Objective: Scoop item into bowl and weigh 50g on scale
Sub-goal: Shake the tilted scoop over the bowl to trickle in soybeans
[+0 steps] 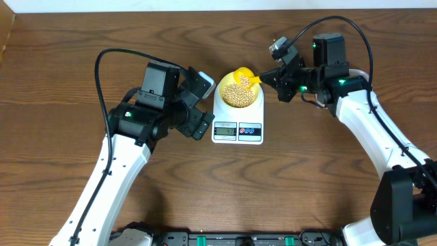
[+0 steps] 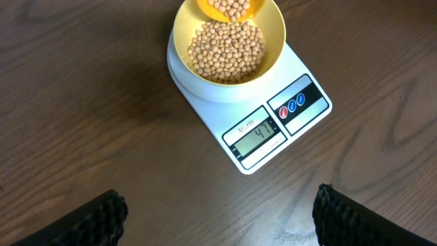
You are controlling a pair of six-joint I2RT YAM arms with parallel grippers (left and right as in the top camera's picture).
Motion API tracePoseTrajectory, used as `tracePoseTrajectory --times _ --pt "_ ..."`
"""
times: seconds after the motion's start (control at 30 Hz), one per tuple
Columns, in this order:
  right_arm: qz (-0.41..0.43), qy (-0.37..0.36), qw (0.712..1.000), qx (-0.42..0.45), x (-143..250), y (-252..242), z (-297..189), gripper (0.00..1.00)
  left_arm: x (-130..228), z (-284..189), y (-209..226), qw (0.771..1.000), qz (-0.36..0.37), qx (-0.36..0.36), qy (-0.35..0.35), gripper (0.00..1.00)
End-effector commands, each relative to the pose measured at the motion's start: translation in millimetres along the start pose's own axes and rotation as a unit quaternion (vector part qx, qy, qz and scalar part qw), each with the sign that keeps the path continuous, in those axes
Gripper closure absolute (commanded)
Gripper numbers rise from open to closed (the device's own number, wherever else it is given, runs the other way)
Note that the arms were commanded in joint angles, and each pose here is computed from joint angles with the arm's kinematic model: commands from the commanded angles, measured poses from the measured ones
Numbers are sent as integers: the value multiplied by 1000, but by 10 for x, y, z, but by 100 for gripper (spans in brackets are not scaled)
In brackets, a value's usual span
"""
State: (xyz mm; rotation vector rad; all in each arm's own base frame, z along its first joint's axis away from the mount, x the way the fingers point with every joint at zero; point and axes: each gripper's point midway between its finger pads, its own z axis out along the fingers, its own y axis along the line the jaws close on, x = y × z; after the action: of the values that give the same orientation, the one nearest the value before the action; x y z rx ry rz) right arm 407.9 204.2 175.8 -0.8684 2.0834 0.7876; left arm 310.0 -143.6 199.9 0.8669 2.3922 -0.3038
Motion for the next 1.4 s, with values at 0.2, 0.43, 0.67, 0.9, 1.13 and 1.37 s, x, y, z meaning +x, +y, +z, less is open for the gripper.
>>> tracePoseTrajectory --times 0.2,0.43,0.67,0.9,1.13,1.37 --pt "7 4 1000 -5 36 17 32 99 39 11 -37 1000 7 9 2 11" --pt "7 4 1000 -5 36 16 32 99 39 11 -37 1000 7 9 2 11" --pt "6 3 1000 -4 29 15 32 99 41 12 -37 1000 7 9 2 11" --pt "3 0 1000 -3 12 9 32 99 39 11 -37 1000 7 9 2 11" --pt "16 19 1000 -9 115 39 30 99 40 11 -37 1000 7 9 2 11" --pt "18 9 1000 -6 63 24 31 99 39 11 -37 1000 7 9 2 11"
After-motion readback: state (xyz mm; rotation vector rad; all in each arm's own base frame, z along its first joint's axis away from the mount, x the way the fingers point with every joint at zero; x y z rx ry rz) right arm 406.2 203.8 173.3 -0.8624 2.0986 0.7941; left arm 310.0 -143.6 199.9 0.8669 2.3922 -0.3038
